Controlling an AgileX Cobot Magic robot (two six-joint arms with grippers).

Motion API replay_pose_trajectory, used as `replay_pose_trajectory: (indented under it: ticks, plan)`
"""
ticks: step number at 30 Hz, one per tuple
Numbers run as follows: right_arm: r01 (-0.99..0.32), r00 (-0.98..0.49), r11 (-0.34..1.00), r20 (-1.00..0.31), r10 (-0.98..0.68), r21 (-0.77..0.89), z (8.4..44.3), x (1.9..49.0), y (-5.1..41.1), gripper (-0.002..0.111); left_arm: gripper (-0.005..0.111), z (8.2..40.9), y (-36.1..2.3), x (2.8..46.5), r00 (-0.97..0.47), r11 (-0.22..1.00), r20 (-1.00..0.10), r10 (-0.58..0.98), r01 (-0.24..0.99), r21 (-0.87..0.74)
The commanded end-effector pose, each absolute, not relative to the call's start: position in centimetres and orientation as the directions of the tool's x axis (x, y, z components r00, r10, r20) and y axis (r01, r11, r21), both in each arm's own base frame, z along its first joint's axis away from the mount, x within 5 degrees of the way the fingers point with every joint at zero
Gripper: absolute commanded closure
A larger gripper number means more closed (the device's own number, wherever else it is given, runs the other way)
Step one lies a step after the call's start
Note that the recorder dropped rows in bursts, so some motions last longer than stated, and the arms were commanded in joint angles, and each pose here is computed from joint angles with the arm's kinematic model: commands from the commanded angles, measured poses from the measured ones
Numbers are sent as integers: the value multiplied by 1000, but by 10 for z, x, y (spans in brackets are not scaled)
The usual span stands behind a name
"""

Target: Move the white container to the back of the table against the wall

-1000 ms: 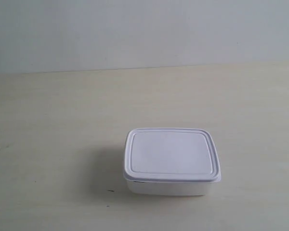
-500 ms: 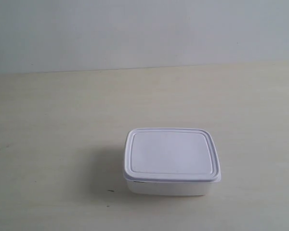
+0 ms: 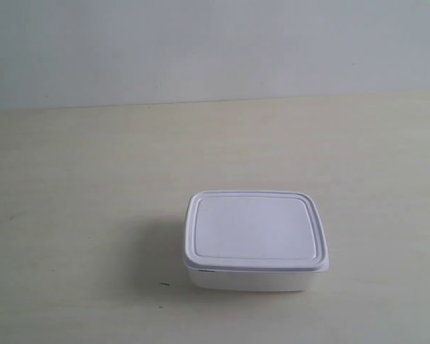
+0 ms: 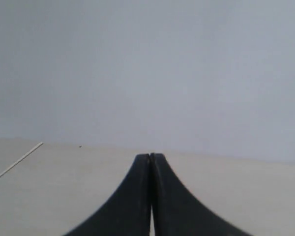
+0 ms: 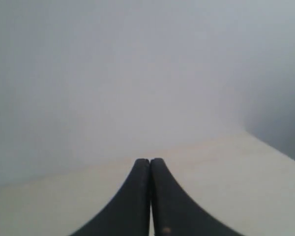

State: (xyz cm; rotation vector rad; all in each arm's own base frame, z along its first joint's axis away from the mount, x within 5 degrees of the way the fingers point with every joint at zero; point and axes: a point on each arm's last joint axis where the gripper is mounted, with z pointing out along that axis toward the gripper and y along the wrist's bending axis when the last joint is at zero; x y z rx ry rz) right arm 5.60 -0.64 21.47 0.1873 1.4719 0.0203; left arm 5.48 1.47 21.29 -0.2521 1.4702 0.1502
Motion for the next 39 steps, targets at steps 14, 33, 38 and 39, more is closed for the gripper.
replay_pose_trajectory:
  ticks: [14, 33, 38, 39]
  plan:
    - [-96, 562, 731, -570, 600, 675, 248, 41, -26, 108, 107, 235, 26, 59, 442, 568, -493, -750, 46, -822]
    - [-319, 487, 828, -671, 560, 460, 306, 27, 4, 108, 107, 258, 24, 63, 414, 324, -137, -900, 424, -846]
    - [-202, 466, 886, -755, 462, 417, 338, 17, 3, 108, 107, 284, 15, 61, 403, 435, -245, -882, 494, -753]
    - [-203, 459, 880, -752, 473, 430, 343, 16, 3, 108, 107, 293, 11, 60, 401, 479, -295, -867, 509, -715]
